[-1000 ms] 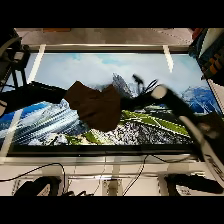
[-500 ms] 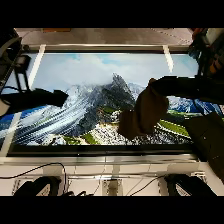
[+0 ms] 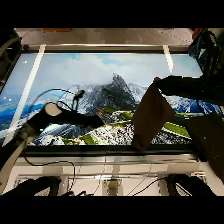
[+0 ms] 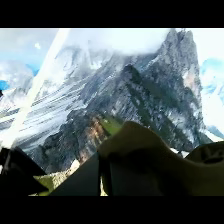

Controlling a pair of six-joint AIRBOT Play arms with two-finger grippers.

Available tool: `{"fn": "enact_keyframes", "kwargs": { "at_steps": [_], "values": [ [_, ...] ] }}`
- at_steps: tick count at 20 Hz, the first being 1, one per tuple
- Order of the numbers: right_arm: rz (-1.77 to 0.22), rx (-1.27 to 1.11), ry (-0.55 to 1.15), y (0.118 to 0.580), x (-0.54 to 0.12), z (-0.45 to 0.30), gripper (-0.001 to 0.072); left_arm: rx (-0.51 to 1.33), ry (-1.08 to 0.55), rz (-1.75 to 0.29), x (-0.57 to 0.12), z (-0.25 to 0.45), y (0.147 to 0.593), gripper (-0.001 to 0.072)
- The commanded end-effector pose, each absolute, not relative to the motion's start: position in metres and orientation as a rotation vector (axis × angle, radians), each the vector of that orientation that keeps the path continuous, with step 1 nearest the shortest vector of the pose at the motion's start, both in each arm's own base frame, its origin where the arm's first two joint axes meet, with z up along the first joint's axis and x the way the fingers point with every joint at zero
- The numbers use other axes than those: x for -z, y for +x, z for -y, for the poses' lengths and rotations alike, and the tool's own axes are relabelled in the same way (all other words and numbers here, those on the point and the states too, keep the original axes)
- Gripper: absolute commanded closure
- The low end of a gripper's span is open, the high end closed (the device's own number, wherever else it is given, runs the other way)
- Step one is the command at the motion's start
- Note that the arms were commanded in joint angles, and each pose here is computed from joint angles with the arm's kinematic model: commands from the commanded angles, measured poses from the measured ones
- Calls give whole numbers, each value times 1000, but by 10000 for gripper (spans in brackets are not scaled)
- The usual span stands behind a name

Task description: Fold the clothes and pants, and hang the long-sleeved shirts on hangers.

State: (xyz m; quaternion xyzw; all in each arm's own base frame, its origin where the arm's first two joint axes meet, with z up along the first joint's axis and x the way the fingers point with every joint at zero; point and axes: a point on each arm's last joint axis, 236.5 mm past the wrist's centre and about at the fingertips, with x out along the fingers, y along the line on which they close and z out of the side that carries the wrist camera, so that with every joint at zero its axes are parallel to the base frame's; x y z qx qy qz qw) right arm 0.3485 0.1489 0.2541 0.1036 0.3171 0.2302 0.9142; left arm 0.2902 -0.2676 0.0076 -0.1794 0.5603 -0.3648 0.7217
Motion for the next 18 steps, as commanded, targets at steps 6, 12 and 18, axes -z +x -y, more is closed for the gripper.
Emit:
{"fn": "enact_keyframes", "kwargs": {
  "at_steps": [6,12,18],
  "values": [
    [-371,-533,363,394,-338,-193,692,796,-543,-857,-109,223,376,56],
    [-195,-765,239,394,-420,-318,692,585,-512,-488,-225,111,384,56],
    [-40,-595,128,392,-479,-245,692,473,-452,-306,-281,68,356,56]
  ]
}}
